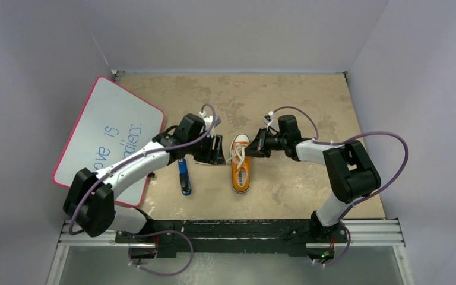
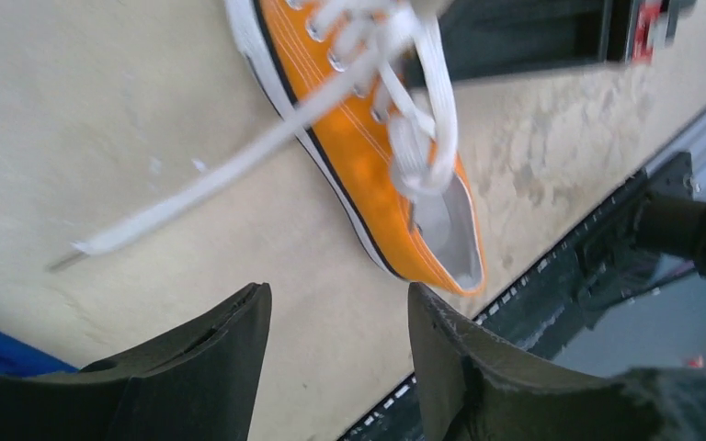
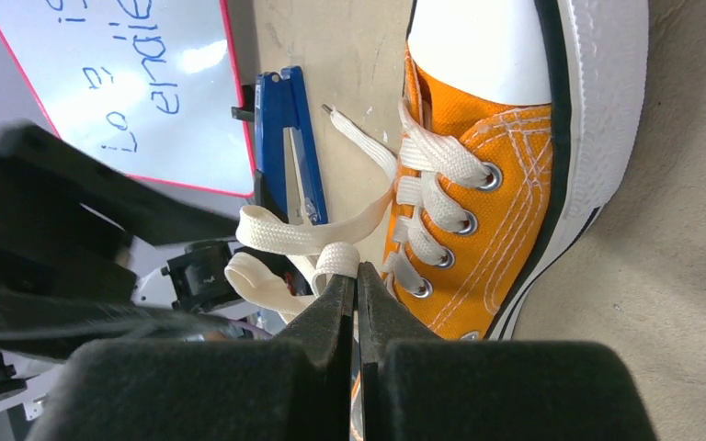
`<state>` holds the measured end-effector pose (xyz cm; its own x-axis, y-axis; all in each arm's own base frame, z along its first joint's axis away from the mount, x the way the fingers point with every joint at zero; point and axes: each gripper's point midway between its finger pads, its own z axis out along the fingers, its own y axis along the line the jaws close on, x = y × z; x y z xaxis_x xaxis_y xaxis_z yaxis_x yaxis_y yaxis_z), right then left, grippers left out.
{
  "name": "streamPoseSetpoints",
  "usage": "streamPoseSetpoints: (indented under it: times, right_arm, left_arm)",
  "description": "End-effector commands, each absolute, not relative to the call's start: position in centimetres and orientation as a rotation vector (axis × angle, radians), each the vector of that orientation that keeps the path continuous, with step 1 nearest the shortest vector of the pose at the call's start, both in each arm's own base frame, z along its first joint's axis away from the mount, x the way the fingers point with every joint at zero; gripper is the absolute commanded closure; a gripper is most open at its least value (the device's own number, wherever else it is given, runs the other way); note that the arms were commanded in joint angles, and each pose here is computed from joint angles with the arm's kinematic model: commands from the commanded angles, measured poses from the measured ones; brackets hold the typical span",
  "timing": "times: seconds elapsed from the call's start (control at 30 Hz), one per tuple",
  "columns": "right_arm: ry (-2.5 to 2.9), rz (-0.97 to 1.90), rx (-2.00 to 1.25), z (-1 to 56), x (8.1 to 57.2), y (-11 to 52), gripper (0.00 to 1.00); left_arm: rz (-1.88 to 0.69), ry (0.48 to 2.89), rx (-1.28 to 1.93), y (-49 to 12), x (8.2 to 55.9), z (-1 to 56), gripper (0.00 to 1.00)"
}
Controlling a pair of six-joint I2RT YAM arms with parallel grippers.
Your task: Tie the shoes
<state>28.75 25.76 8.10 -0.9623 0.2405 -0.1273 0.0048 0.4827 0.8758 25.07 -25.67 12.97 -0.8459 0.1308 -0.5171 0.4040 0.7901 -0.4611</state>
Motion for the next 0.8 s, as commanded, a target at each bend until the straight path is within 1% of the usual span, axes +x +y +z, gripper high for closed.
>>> streamPoseSetpoints:
  times: [0.0, 0.1, 0.3, 0.47, 0.6, 0.77]
  right_arm:
    - [2.446, 1.484, 0.156, 9.6, 29.8, 26.3, 1.0]
    - [2.438, 1.479, 0.167, 9.5, 30.0, 26.3, 1.0]
    - [2.431, 1.472, 0.17, 9.7, 30.0, 26.2, 1.0]
    - [2.431, 1.466, 0.175, 9.7, 30.0, 26.3, 1.0]
    - [2.429, 1.465, 0.178, 9.7, 30.1, 26.3, 1.0]
    - [2.426, 1.465, 0.18, 9.7, 30.1, 26.3, 1.0]
  left_arm:
    - [-1.104, 2.354, 0.444, -29.9, 22.0, 15.2, 0.48]
    - [-1.178, 2.32, 0.436, -32.0, 22.3, 15.0, 0.5]
    - [-1.142, 2.367, 0.449, -33.6, 23.7, 12.2, 0.5]
    - [-1.116, 2.388, 0.512, -34.2, 24.0, 10.9, 0.53]
    - [-1.127, 2.386, 0.524, -34.6, 24.0, 10.6, 0.62]
    - [-1.109, 2.419, 0.557, -34.5, 23.8, 9.3, 0.76]
